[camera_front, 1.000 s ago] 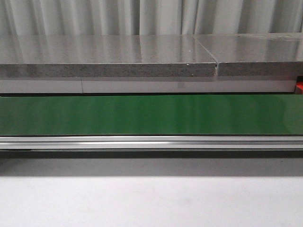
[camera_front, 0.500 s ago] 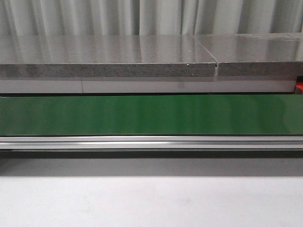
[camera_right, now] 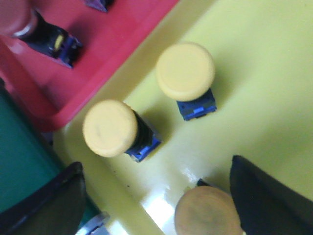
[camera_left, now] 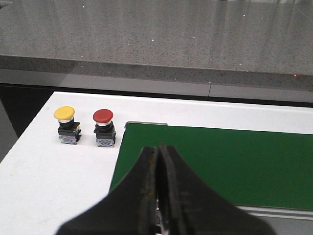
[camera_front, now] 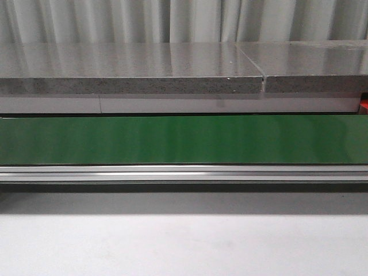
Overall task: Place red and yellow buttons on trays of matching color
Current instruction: 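Raise the empty right gripper back over the conveyor end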
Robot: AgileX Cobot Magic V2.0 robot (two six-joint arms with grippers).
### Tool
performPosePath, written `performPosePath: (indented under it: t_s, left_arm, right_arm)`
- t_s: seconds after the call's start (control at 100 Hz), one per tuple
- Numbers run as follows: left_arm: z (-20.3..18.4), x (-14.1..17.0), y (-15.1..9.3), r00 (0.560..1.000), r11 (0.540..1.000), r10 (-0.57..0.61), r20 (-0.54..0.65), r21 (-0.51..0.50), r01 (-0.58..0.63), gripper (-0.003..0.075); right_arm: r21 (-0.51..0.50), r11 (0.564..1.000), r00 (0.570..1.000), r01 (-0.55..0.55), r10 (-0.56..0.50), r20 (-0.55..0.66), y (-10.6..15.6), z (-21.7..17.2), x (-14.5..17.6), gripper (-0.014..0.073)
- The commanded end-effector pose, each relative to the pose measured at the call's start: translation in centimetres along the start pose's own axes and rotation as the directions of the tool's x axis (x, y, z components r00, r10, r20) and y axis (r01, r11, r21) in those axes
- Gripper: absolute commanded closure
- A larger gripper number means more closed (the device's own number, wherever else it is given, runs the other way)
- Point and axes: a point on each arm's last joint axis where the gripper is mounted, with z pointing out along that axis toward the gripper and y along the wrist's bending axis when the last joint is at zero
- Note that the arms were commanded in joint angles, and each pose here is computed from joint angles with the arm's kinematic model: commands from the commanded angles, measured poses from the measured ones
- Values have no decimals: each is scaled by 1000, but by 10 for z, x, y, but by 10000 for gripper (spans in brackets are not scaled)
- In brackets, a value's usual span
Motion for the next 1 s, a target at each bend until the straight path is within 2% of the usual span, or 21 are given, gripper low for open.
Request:
performPosePath:
  t_s: [0.0, 0.14, 0.28, 0.42, 0.55, 0.66, 0.77, 0.91, 0.99]
  left_arm:
    - [-2, -14, -3, 996, 1000, -2, 85, 28, 0, 739]
    - [-2, -14, -3, 996, 1000, -2, 85, 28, 0, 739]
    - [-2, -14, -3, 996, 1000, -2, 85, 28, 0, 739]
    - [-2, -14, -3, 996, 1000, -2, 85, 28, 0, 739]
    - [-2, -14, -3, 996, 1000, -2, 85, 28, 0, 739]
    - [-2, -14, -3, 996, 1000, -2, 85, 28, 0, 739]
    - [-2, -14, -3, 996, 1000, -2, 85, 28, 0, 739]
    - [-2, -14, -3, 996, 1000, -2, 85, 28, 0, 739]
    - [-2, -14, -3, 996, 1000, -2, 85, 28, 0, 739]
  right_arm:
    - [-42, 999, 992, 4, 1, 124, 11, -22, -13, -8]
    - [-112, 989, 977, 91, -67, 201, 32, -46, -11, -8]
    - [-183, 947, 934, 265, -205, 293, 57, -73, -9, -8]
    - [-231, 876, 865, 423, -316, 389, 75, -101, 0, -8]
    - [-254, 787, 780, 562, -402, 480, 87, -126, 11, -8]
    - [-273, 716, 720, 642, -441, 535, 92, -144, 21, -8]
    - [-289, 665, 684, 689, -463, 564, 94, -154, 28, 0]
    - [-304, 640, 671, 706, -466, 577, 95, -160, 32, 92]
    - [-306, 638, 672, 706, -469, 573, 95, -160, 33, 204]
